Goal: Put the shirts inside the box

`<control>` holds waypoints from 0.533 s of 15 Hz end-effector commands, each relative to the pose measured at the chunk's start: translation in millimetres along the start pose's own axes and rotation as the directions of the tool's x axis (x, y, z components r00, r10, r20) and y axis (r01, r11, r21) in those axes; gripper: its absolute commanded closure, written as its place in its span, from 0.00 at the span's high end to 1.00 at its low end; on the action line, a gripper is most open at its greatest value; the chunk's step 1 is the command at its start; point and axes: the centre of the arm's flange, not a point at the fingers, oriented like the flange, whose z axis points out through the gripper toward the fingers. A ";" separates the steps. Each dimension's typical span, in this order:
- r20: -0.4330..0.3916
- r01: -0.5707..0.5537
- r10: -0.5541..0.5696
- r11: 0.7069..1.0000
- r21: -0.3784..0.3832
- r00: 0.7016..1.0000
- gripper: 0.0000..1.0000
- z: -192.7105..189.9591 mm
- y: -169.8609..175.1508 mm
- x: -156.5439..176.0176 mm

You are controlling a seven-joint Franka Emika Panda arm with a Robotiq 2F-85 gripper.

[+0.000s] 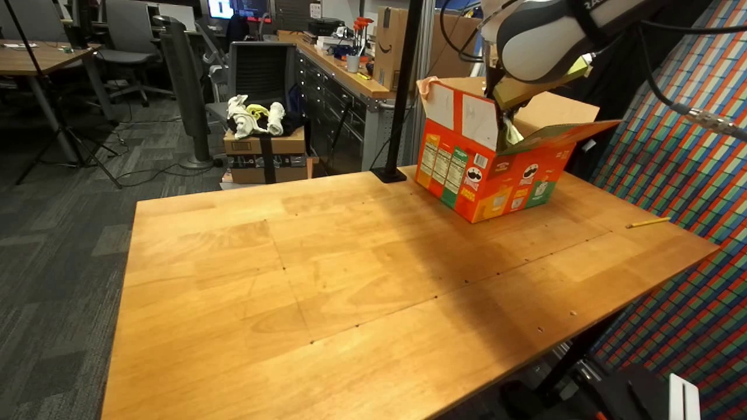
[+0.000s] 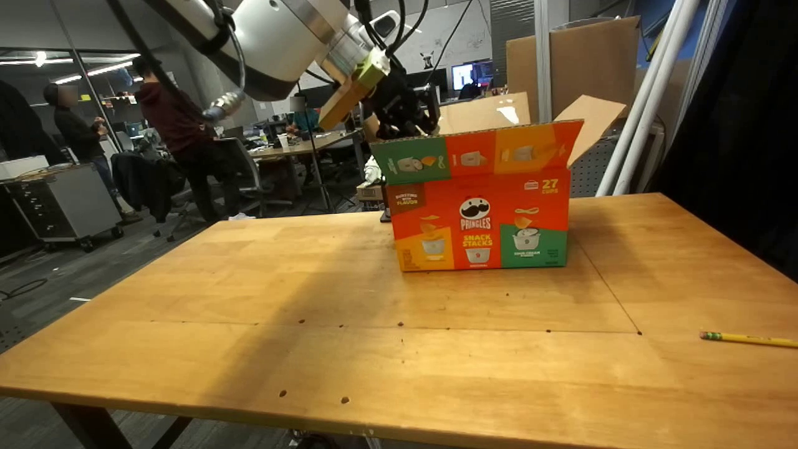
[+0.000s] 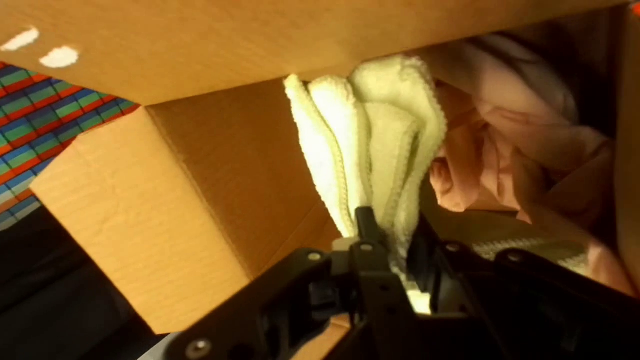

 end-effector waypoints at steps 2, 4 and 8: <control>0.009 0.017 -0.017 1.000 0.001 1.000 0.37 -2.3 -10.7 -3.6; 0.012 0.023 -0.023 1.000 0.000 1.000 0.46 -3.6 -13.8 -4.4; 0.015 0.022 -0.022 1.000 -0.001 1.000 0.46 -3.2 -13.3 -4.7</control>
